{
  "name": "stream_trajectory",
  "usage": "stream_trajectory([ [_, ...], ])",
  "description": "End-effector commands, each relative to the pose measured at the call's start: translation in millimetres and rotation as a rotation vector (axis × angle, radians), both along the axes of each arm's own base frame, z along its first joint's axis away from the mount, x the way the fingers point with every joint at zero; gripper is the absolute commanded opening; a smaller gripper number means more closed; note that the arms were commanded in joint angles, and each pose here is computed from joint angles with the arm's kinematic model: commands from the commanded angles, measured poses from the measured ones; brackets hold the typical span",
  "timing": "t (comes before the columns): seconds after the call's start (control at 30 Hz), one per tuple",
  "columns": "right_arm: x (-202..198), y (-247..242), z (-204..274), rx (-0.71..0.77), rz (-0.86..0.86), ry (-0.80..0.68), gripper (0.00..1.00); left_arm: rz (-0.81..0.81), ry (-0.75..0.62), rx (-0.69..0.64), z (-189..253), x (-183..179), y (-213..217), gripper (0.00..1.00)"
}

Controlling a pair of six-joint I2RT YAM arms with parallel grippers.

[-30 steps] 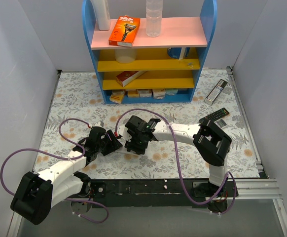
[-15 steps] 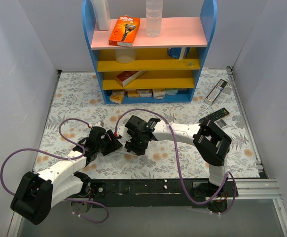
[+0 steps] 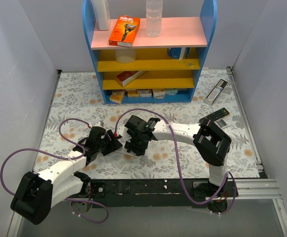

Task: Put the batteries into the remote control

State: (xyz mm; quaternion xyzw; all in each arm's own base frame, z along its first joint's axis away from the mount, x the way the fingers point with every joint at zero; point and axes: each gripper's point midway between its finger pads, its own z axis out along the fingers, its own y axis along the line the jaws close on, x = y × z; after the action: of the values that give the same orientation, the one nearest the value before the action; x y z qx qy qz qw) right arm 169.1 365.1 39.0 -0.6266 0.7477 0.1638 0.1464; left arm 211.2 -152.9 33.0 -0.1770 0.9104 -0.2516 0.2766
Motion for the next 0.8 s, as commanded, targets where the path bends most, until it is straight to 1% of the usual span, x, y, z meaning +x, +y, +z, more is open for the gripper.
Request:
stream_trajectory([
  [0.0, -0.7, 24.1, 17.5, 0.076, 0.002, 0.008, 0.51, -0.010, 0.040, -0.012, -7.1, -8.6, -1.2, 0.50],
  [0.07, -0.5, 21.7, 15.5, 0.066, -0.006, 0.011, 0.51, -0.007, 0.043, -0.017, -7.3, -8.9, -1.9, 0.48],
  [0.23, -3.7, 18.0, 13.0, 0.040, -0.041, 0.035, 0.49, -0.006, 0.052, -0.026, -8.3, -10.0, -3.1, 0.38],
  [0.43, -8.1, 14.3, 9.1, 0.027, -0.097, 0.067, 0.49, -0.012, 0.065, -0.046, -10.0, -12.8, -6.0, 0.30],
  [0.77, -14.9, 14.8, 6.2, 0.031, -0.131, 0.100, 0.52, -0.021, 0.073, -0.066, -9.9, -15.2, -9.2, 0.26],
])
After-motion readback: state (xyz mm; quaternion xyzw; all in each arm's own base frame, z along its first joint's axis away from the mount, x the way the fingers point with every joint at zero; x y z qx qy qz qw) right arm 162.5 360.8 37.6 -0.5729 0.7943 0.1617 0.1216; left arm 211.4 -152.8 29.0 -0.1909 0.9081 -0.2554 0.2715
